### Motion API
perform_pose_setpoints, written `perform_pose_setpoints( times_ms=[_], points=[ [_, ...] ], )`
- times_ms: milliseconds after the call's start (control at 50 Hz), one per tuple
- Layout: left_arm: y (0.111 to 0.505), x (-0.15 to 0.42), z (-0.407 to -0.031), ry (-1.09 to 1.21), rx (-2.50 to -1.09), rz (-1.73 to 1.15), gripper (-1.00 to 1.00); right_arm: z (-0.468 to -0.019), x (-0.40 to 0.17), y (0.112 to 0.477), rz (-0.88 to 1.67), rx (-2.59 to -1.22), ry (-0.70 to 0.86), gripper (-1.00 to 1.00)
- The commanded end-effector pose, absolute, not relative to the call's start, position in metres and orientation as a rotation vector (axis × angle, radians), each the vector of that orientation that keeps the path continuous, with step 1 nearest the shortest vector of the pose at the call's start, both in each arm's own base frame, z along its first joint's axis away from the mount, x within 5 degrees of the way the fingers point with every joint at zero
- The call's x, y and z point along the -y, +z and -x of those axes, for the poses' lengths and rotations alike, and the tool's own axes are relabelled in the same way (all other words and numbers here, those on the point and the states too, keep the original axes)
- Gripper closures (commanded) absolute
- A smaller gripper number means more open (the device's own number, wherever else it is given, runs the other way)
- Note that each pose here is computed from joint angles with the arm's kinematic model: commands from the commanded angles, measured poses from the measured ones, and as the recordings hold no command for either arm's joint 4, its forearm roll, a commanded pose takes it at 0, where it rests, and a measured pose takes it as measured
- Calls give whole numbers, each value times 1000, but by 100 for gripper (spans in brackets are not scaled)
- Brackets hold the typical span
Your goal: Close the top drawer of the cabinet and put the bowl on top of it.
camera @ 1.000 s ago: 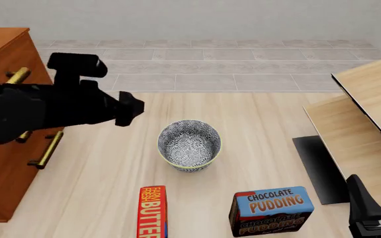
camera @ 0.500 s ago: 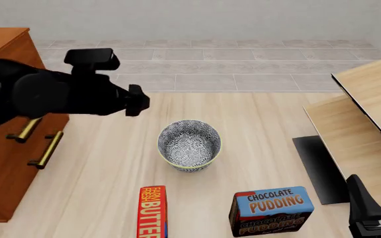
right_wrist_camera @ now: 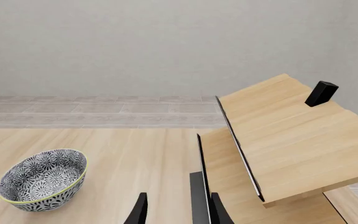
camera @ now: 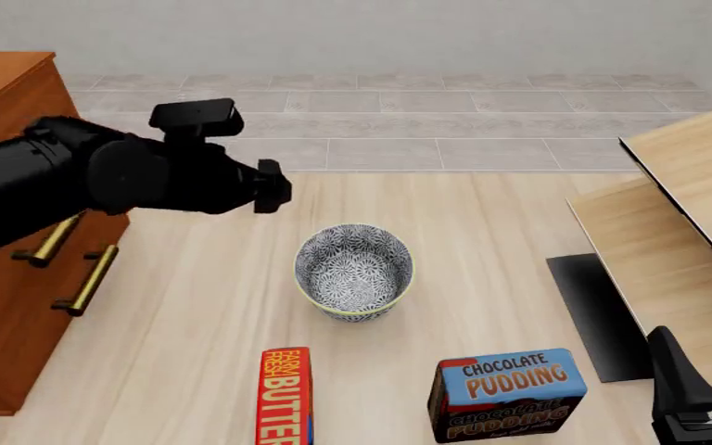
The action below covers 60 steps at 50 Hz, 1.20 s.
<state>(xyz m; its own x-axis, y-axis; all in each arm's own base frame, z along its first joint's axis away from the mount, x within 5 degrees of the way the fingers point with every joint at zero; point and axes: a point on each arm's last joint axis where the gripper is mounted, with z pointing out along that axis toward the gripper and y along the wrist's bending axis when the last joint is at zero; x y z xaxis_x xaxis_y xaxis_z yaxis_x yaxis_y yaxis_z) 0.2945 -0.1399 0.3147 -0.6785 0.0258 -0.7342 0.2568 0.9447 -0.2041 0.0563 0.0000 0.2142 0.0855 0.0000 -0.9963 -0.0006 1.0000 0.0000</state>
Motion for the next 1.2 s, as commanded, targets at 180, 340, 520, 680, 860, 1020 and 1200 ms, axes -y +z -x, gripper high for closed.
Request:
perform_pose_setpoints(
  times_ms=[180,340,520,680,860,1020,1200],
  points=[
    [284,148,-314,-375,-2332,-164,-100,-56,0,214,0,-1485,0,-100],
    [271,152,-321,-375,-2345,-159,-100,-56,0,214,0,-1485,1,-100],
    [259,157,-327,-378,-2357,-156,-100,-56,0,214,0,-1485,1,-100],
    [249,162,-331,-384,-2375,-145,-100,-56,0,214,1,-1485,0,-100],
    [240,164,-335,-387,-2386,-131,-100,-56,0,214,0,-1485,1,-100],
    [232,167,-338,-387,-2398,-129,-100,-56,0,214,1,-1485,0,-100],
    [223,165,-343,-380,-2406,-114,-100,-56,0,214,0,-1485,1,-100]
  ],
)
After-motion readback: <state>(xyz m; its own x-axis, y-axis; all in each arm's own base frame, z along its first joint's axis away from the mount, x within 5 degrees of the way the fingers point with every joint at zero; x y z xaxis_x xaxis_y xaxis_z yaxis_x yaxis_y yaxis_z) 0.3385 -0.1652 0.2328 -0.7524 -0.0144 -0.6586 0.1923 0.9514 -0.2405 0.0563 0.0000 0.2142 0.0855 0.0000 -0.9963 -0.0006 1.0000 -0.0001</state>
